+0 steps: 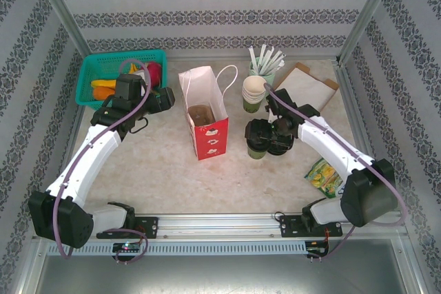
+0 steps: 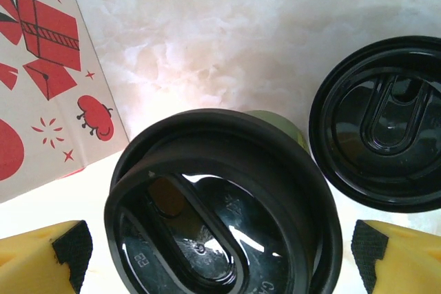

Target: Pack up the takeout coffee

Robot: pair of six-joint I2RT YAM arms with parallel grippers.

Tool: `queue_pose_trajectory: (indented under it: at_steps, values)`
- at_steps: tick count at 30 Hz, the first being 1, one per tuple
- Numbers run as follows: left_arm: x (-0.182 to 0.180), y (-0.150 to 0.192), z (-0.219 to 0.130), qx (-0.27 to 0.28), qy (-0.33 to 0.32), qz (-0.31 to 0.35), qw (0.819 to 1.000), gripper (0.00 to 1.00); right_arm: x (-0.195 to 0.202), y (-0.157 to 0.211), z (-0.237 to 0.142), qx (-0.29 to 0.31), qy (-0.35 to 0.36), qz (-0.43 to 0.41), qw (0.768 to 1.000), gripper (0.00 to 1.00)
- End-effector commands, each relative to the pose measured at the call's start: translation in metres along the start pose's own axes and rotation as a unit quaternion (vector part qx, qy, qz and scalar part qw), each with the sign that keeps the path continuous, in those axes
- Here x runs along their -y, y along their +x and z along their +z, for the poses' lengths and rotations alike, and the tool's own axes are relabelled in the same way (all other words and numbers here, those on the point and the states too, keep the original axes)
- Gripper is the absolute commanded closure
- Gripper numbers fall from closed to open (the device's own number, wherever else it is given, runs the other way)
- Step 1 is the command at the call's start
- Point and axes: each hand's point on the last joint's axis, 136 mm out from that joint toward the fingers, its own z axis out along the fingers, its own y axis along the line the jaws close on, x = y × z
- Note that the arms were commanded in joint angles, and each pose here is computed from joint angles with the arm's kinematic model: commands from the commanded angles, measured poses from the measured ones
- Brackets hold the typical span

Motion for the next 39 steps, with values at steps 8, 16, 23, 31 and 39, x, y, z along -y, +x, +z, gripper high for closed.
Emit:
queue_pose_trajectory:
  at_steps: [8,16,23,31,39]
  values:
    - [-0.004,-0.002,0.002,0.004,-0.004,-0.001,1.000,0.00,0.001,0.007,-0.013,-0.052,0.102,-0.023,0.993,0.02]
    - [-0.006,0.000,0.003,0.000,-0.010,0.002,1.000,0.00,-0.001,0.009,-0.003,-0.081,0.137,-0.045,0.986,0.02]
    - [-0.007,0.001,0.005,-0.003,-0.013,0.003,1.000,0.00,-0.009,0.014,0.006,-0.103,0.122,-0.048,0.986,0.02]
    - [-0.004,0.000,0.010,-0.010,-0.009,0.001,1.000,0.00,-0.016,0.015,0.009,-0.108,0.102,-0.048,0.988,0.02]
    - [-0.003,0.001,0.013,-0.016,-0.007,0.000,1.000,0.00,-0.005,0.022,0.015,-0.127,0.125,-0.052,0.983,0.02]
